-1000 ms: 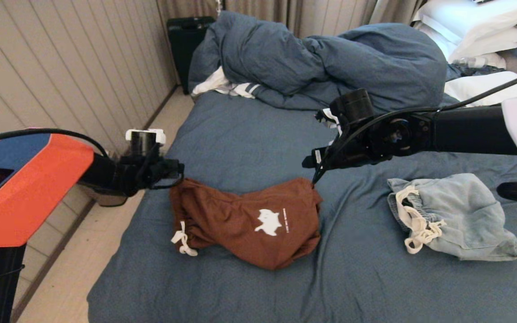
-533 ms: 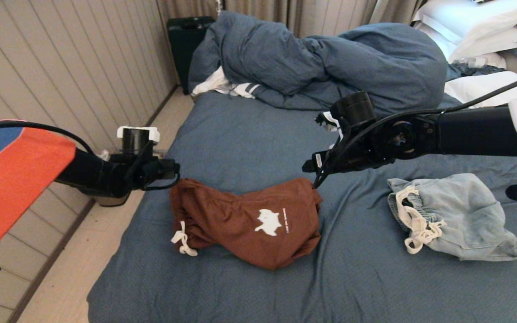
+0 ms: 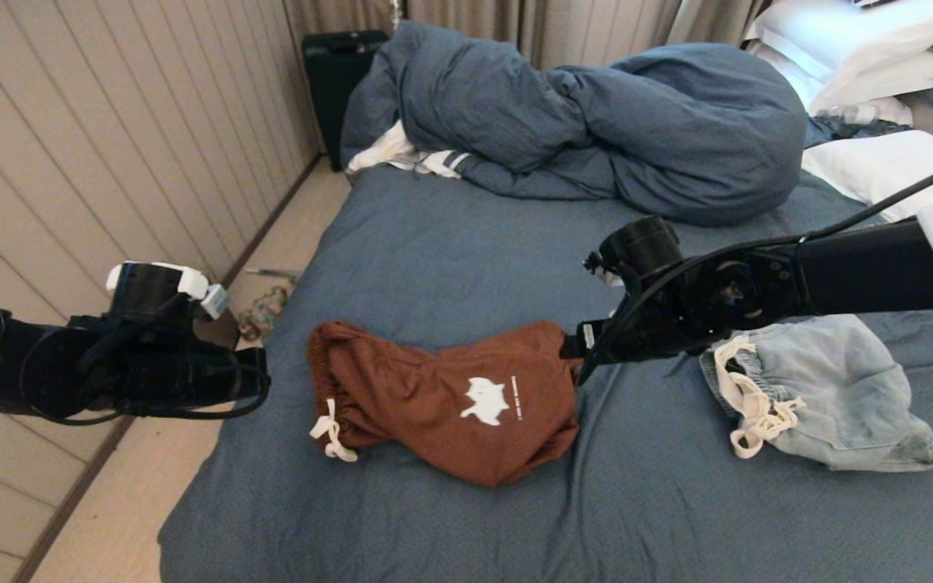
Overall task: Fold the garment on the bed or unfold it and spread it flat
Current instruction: Fold the brown shorts
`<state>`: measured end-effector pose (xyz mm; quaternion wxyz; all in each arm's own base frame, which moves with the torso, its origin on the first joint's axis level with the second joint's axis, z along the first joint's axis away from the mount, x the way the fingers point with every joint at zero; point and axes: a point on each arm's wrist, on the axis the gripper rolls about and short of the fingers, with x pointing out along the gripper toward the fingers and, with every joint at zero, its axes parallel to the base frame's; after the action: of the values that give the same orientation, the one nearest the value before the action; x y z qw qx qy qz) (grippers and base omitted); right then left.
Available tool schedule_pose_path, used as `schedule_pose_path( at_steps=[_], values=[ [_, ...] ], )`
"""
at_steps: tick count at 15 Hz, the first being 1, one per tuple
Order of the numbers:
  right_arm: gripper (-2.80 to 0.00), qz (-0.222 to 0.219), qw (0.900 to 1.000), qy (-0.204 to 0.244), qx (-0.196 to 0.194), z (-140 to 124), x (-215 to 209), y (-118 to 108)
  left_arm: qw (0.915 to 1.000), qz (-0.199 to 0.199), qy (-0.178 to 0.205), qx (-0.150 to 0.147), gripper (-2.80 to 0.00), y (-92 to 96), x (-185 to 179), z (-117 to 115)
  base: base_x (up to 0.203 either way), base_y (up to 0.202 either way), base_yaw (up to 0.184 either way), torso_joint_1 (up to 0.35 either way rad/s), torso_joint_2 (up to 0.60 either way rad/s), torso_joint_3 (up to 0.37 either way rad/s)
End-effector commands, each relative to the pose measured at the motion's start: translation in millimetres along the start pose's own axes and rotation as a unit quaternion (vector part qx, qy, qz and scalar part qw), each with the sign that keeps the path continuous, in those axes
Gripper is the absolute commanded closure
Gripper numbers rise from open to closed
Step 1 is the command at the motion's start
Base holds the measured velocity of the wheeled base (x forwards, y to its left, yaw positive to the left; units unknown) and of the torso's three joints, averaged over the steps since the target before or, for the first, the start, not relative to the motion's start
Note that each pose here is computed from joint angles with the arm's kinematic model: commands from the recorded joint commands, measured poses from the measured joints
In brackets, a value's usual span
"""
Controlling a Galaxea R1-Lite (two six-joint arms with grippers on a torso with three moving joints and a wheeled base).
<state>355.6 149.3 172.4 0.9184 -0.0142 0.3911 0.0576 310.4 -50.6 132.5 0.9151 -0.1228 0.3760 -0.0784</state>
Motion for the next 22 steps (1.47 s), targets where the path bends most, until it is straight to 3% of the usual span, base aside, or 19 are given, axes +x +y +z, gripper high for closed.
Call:
schedule_pose_path(
  at_steps=[1, 5, 9, 10, 21, 22],
  values=[
    [-2.8, -0.006, 1.0, 0.024, 0.002, -10.1, 12.5, 0.0, 0.9992, -0.029, 0.02, -0.019, 0.0, 5.0, -4.3, -8.3, 0.0, 0.0, 0.0, 0.0, 0.0, 0.0],
    [-2.8, -0.009, 0.999, 0.044, 0.004, -16.0, 44.3, 13.3, 0.999, -0.025, 0.031, -0.021, 0.0, 7.9, 0.1, -17.0, 0.0, 0.0, 0.0, 0.0, 0.0, 0.0],
    [-2.8, -0.001, 0.999, 0.044, 0.002, -16.2, 45.2, 19.4, 0.9991, -0.027, 0.025, -0.02, 0.0, 9.0, 2.3, -19.5, 0.0, 0.0, 0.0, 0.0, 0.0, 0.0],
    [0.0, -0.001, 0.999, 0.046, 0.002, -17.1, 45.4, 19.2, 0.9993, -0.026, 0.021, -0.019, 0.0, 9.3, 2.9, -19.4, 0.0, 0.0, 0.0, 0.0, 0.0, 0.0],
    [0.0, -0.006, 0.998, 0.065, 0.004, -29.1, 57.1, 27.2, 0.9991, -0.024, 0.029, -0.02, 0.0, 10.8, 8.1, -24.1, 0.0, 0.0, 0.0, 0.0, 0.0, 0.0],
    [-2.8, -0.003, 0.999, 0.054, 0.009, -25.0, 57.3, 27.8, 0.9991, -0.024, 0.029, -0.02, 0.0, 10.9, 7.7, -24.4, 0.0, 0.0, 0.0, 0.0, 0.0, 0.0]
  ],
)
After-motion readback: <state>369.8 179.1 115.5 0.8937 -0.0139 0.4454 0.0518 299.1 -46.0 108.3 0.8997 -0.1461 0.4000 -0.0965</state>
